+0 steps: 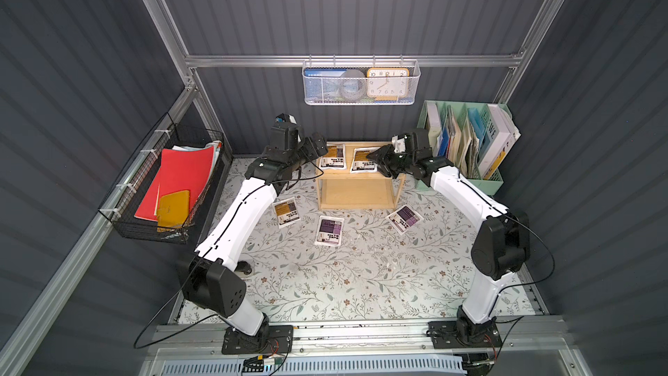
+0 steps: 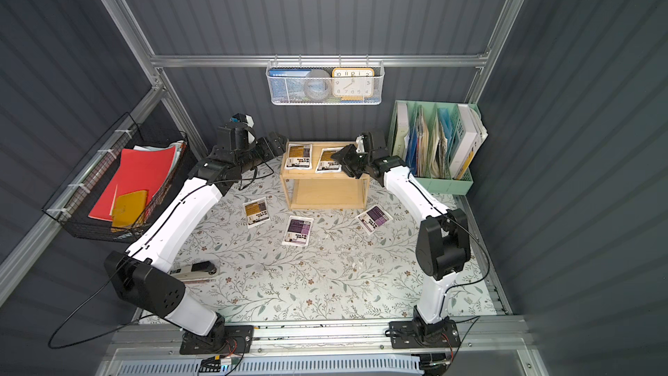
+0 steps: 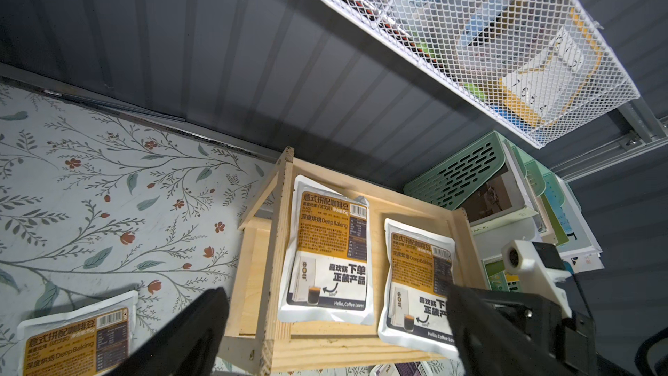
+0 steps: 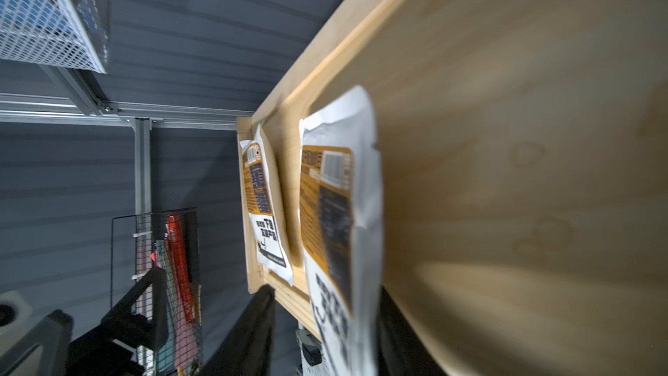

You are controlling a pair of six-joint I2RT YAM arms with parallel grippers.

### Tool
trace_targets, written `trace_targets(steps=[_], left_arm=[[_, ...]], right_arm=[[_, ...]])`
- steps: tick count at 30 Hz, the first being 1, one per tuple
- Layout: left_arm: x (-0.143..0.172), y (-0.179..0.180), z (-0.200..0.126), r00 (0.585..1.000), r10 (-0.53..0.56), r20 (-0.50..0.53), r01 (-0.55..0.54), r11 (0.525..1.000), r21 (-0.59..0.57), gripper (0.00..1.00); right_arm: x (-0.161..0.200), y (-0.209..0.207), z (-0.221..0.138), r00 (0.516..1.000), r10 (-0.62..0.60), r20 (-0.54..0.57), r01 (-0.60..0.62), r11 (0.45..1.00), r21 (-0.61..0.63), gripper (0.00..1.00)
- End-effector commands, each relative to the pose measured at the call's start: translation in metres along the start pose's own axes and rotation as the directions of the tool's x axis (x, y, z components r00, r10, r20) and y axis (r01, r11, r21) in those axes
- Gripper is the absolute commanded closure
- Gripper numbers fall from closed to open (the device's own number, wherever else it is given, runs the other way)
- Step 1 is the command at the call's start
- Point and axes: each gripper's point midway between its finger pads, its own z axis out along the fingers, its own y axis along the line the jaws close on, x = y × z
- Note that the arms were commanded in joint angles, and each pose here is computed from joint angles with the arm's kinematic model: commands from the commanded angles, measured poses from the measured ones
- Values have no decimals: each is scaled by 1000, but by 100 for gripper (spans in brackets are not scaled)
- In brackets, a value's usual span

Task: Place the bagged coffee beans on the shelf by color
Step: Place the bagged coffee beans on the shelf.

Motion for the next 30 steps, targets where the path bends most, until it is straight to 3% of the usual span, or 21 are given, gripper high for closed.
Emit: trace_targets(steps=[1,7,14,30], left_arm=[[2,4,1,1000,9,-5,-9,1000,5,0],[6,6,-1,1000,8,-10,-8,1000,2,0],[11,9,-2,1000,1,-17,-1,1000,-3,0],[17,13,2,999,-6,-31,5,1000,-8,0]], right_arm=[[-5,2,-5,999,-50,13,49,998,35,46],[-7,-7,-2,998,-58,21,57,996,68,50],[-10,-13,8,999,-45,23,43,996,72,72],[-16,-17,26,1000,-10,22,9,998,59,76]])
